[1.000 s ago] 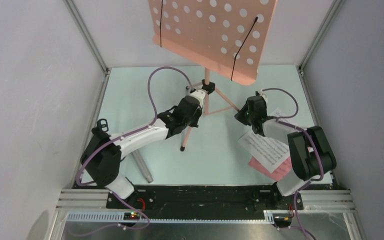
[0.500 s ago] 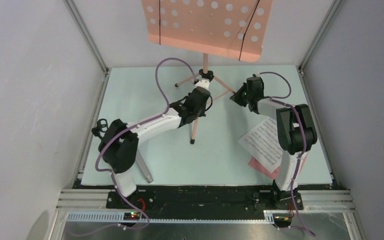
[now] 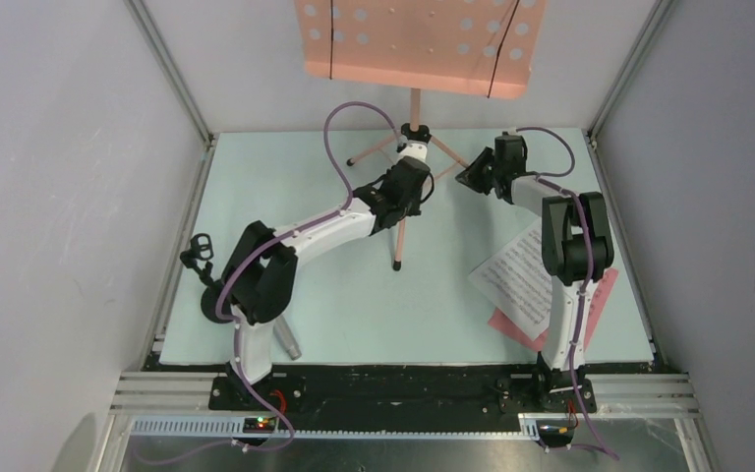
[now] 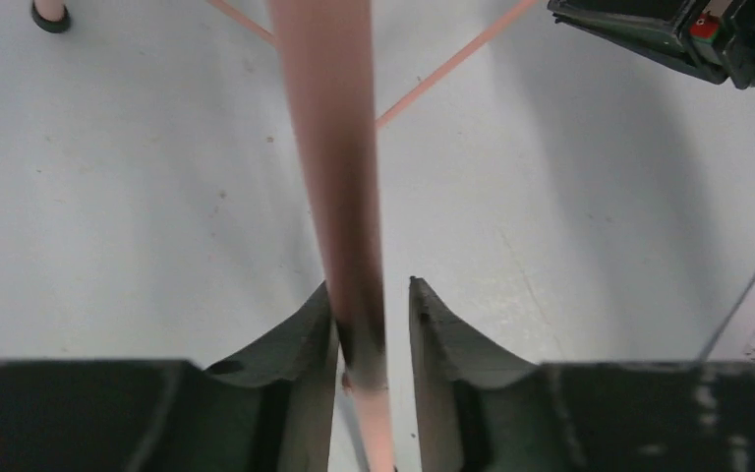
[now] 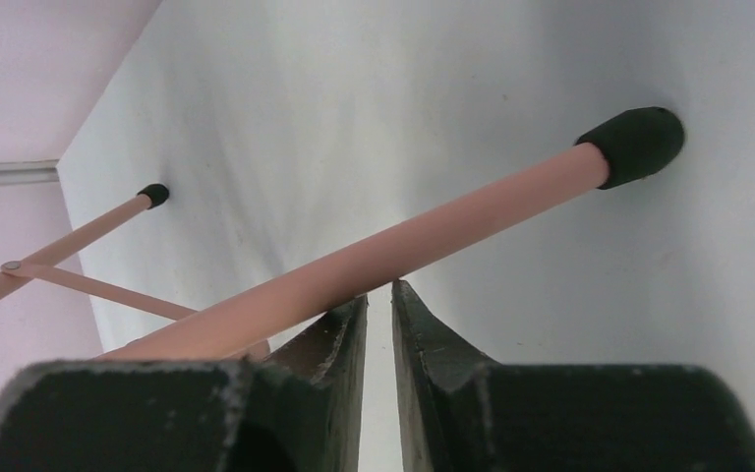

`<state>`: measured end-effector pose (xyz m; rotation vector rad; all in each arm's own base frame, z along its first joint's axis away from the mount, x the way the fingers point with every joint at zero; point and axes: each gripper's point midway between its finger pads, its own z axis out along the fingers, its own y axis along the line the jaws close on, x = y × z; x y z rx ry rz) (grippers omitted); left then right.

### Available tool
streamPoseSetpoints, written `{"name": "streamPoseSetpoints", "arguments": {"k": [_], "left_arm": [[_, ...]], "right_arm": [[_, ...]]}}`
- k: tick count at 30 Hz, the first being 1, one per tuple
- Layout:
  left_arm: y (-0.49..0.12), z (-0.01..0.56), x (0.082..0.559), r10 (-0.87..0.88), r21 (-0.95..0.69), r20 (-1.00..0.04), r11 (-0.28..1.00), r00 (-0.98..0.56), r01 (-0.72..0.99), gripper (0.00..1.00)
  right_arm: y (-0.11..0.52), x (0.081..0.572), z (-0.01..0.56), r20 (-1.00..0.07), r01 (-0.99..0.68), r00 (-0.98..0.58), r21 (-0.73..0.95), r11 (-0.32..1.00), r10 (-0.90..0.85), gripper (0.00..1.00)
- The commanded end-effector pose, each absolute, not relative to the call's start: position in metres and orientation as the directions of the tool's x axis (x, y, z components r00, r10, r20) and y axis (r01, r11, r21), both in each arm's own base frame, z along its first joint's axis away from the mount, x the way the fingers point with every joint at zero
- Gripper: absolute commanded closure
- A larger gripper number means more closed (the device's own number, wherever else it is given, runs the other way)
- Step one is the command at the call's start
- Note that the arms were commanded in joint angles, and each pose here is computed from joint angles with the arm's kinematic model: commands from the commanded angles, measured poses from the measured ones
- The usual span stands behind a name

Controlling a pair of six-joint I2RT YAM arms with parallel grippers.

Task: Set up the instrument practice props

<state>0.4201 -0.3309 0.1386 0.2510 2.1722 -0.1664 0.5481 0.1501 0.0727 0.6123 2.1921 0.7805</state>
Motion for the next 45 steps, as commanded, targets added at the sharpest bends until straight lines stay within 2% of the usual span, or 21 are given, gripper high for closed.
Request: {"name": "streamPoseSetpoints", "arguments": {"k": [1,7,10,13,20,22,23,26,30,35,38,42,45], "left_arm": [[-0.348,0.170,0.422,0.084,-0.082,-0.854,0.953,-0.514,0.291,0.55],[-0.333,0.194,0.406,0.076,-0.087,-0.870,0.949,-0.487,0.303,0.32],[-0.322,0.208,0.396,0.071,-0.088,-0.880,0.948,-0.470,0.307,0.27],[-0.309,0.210,0.384,0.081,-0.076,-0.880,0.948,-0.467,0.308,0.23],[-0.286,0.232,0.341,0.075,-0.121,-0.883,0.918,-0.464,0.378,0.22],[-0.288,0.235,0.330,0.074,-0.147,-0.880,0.897,-0.470,0.416,0.23],[-0.291,0.235,0.325,0.074,-0.158,-0.877,0.888,-0.474,0.432,0.23],[-0.298,0.230,0.314,0.093,-0.174,-0.868,0.863,-0.488,0.474,0.24],[-0.307,0.218,0.305,0.120,-0.186,-0.851,0.841,-0.511,0.508,0.26],[-0.308,0.212,0.303,0.134,-0.182,-0.845,0.838,-0.518,0.514,0.25],[-0.309,0.211,0.305,0.143,-0.177,-0.844,0.835,-0.516,0.521,0.25],[-0.320,0.215,0.301,0.166,-0.184,-0.846,0.801,-0.506,0.570,0.24],[-0.328,0.218,0.295,0.203,-0.175,-0.850,0.762,-0.486,0.624,0.24]], "right_arm": [[0.141,0.547,0.099,-0.515,0.142,-0.640,0.650,0.746,0.570,0.77],[0.114,0.495,0.103,-0.483,0.260,-0.698,0.516,0.816,0.528,0.69],[0.104,0.458,0.092,-0.433,0.328,-0.726,0.466,0.822,0.535,0.65],[0.094,0.431,0.101,-0.428,0.389,-0.690,0.460,0.798,0.583,0.62],[0.043,0.364,0.100,-0.333,0.562,-0.633,0.424,0.710,0.699,0.63],[0.021,0.343,0.099,-0.347,0.621,-0.599,0.367,0.693,0.721,0.52],[0.007,0.335,0.097,-0.376,0.657,-0.578,0.312,0.687,0.724,0.49],[-0.017,0.307,0.083,-0.370,0.728,-0.567,0.194,0.658,0.736,0.40],[-0.039,0.285,0.061,-0.348,0.809,-0.525,0.081,0.583,0.777,0.33],[-0.062,0.260,0.046,-0.379,0.850,-0.502,-0.052,0.524,0.777,0.28],[-0.055,0.255,0.028,-0.323,0.839,-0.526,-0.047,0.542,0.787,0.27],[-0.022,0.254,0.005,-0.198,0.803,-0.567,0.082,0.590,0.799,0.30],[-0.010,0.251,-0.007,-0.144,0.799,-0.575,0.112,0.591,0.805,0.32]]}}
